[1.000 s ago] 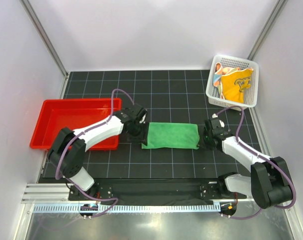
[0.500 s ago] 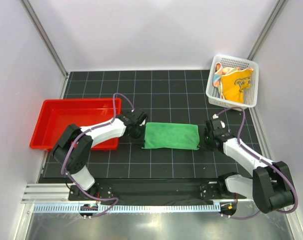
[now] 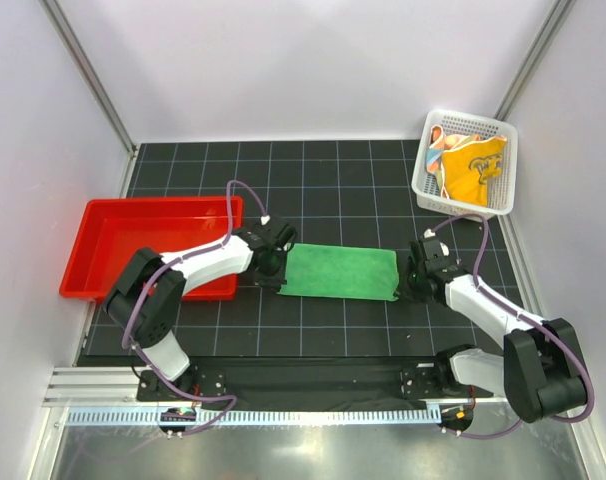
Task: Fold and stack the towels
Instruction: Fold the towel
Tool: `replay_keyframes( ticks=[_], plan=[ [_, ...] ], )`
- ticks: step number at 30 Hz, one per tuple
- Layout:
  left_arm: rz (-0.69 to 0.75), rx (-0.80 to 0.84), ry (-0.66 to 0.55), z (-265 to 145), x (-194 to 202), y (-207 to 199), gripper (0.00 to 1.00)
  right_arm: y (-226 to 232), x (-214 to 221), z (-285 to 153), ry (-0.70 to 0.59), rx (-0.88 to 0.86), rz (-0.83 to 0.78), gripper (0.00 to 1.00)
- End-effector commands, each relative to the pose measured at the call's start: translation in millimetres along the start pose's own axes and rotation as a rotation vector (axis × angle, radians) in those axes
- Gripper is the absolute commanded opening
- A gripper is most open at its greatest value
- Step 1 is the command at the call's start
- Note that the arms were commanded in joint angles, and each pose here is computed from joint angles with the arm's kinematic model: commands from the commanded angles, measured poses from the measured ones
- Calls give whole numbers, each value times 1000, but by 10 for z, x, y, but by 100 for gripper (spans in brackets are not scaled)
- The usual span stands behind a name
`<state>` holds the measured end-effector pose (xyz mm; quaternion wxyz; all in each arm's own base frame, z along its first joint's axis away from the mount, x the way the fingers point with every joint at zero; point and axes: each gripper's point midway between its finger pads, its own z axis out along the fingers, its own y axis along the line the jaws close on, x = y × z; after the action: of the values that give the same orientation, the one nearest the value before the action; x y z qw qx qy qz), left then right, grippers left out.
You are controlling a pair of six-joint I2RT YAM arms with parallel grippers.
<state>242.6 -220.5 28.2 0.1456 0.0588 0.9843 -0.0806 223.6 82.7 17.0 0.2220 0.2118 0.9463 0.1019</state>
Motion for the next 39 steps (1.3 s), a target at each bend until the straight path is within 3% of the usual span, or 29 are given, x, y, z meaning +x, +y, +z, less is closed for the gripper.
replay_keyframes(
  ticks=[1, 3, 4, 5, 6, 8, 12, 17, 25, 30, 35, 39],
  plan=[
    [30, -13, -23, -88, -93, 17, 0, -59, 23, 22, 2, 15, -20, 4],
    [38, 41, -8, -112, -83, -84, 1, -5, 3, -9, -6, -15, -30, 6],
    [39, 51, -13, -138, -99, -105, 7, 76, 38, -45, 12, -66, -32, 8],
    [39, 54, -17, -180, -129, -123, 16, 144, 21, -97, 0, -109, -43, 12],
    [39, 55, -18, -226, -147, -132, 33, 181, 10, -134, -5, -128, -42, 20],
    [46, 34, -41, -348, -253, -129, 48, 203, -37, -223, -21, -129, -31, 33],
    [68, -16, -119, -550, -558, -66, 55, 198, -196, -372, -53, -83, -33, 37],
    [72, 35, -117, -498, -766, -102, 55, 399, -419, -480, -71, -113, -58, 36],
    [43, 227, -57, -249, -784, -291, 58, 354, -284, -169, -6, -101, -51, 31],
    [33, 205, -38, -72, -778, -269, 59, 294, -223, -53, 19, -116, -31, 29],
    [15, 156, -33, 49, -812, -202, 58, 522, -520, -258, -43, -171, -85, 27],
    [2, 137, 7, 153, -748, -157, 57, 557, -659, -183, -56, -146, -96, 27]
  ],
)
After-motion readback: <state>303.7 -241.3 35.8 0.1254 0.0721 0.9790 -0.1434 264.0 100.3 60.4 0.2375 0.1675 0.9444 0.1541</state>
